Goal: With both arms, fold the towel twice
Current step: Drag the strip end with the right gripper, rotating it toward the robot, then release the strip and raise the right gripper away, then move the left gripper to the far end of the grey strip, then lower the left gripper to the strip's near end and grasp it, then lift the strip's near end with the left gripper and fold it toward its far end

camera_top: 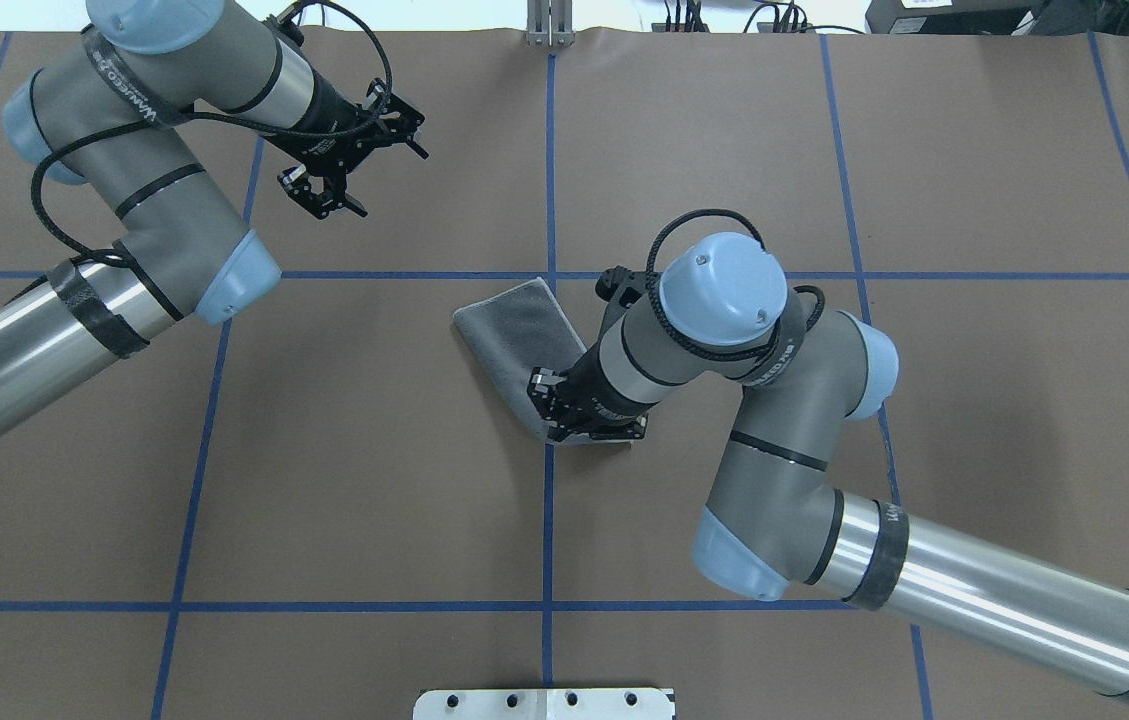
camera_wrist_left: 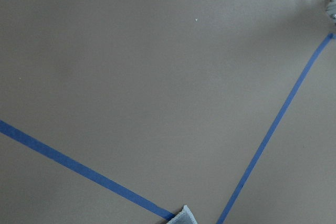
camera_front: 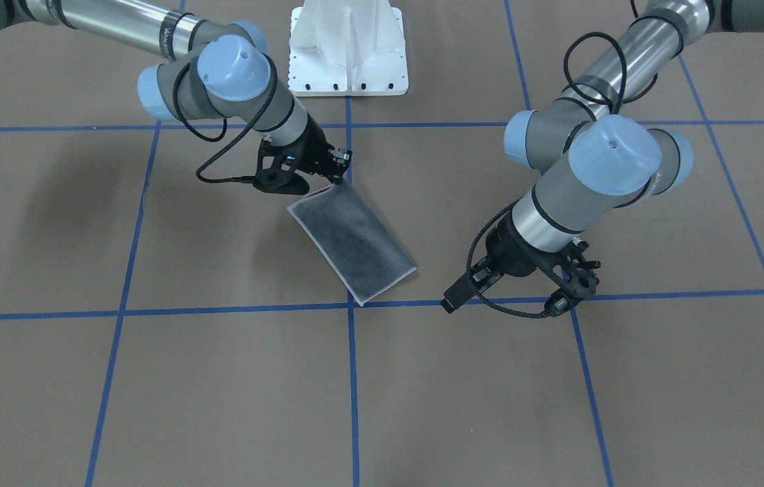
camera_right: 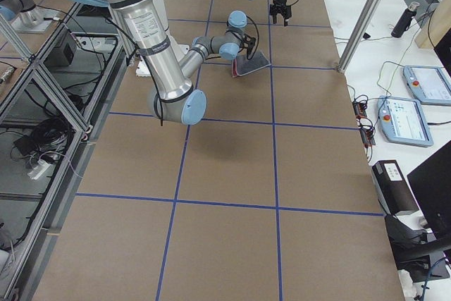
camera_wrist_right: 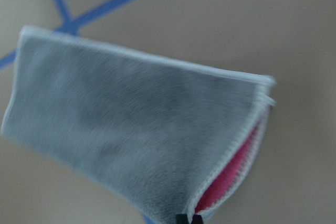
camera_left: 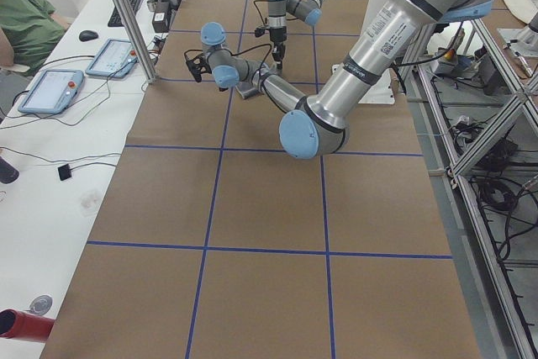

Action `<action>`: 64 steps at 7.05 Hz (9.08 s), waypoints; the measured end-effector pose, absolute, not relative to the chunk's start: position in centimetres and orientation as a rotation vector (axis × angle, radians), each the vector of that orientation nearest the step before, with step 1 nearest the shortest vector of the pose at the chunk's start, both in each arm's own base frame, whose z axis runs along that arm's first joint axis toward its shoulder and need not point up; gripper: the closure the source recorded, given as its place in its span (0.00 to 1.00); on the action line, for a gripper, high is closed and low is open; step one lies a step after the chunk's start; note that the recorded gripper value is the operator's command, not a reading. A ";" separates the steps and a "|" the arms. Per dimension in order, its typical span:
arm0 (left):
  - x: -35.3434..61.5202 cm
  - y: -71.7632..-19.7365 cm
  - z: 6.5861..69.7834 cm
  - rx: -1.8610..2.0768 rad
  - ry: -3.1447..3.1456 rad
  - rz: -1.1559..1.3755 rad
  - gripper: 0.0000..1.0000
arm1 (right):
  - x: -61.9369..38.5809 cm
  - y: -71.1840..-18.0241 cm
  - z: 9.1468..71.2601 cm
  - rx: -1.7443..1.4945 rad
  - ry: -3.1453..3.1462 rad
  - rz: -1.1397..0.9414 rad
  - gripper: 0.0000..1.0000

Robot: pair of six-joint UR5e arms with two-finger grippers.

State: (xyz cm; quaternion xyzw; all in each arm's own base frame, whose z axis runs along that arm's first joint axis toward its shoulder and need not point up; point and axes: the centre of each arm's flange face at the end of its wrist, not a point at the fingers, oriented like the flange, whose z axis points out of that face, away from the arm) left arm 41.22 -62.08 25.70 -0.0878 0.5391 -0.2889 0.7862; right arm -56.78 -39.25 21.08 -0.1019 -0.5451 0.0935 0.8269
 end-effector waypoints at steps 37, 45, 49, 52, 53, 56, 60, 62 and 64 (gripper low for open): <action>56.4 -47.9 28.6 -0.166 1.087 -0.633 0.00 | -39.1 -54.3 32.2 0.009 -1.117 0.148 0.00; 49.8 -40.8 29.4 -0.133 1.159 -0.594 0.00 | -38.6 -54.3 32.2 0.006 -1.124 0.143 0.00; 53.3 -35.4 30.1 -0.126 1.128 -0.559 0.13 | -38.4 -54.2 32.8 -0.003 -1.122 0.144 0.00; 54.2 -34.2 30.2 -0.139 1.116 -0.545 0.23 | -38.2 -54.1 32.9 -0.010 -1.124 0.142 0.00; 54.5 -33.7 30.2 -0.145 1.113 -0.537 0.27 | -38.2 -54.1 33.0 -0.011 -1.124 0.142 0.00; 54.9 -33.2 30.1 -0.151 1.113 -0.527 0.48 | -38.2 -54.1 32.9 -0.008 -1.124 0.143 0.00; 55.0 -33.1 29.8 -0.153 1.118 -0.524 0.93 | -38.1 -54.2 33.0 -0.008 -1.122 0.146 0.00; 54.7 -32.9 29.1 -0.159 1.121 -0.521 1.00 | -38.2 -54.2 33.1 -0.010 -1.121 0.146 0.00; 54.2 -32.6 26.5 -0.182 1.111 -0.533 1.00 | -38.2 -54.2 33.2 -0.011 -1.119 0.147 0.00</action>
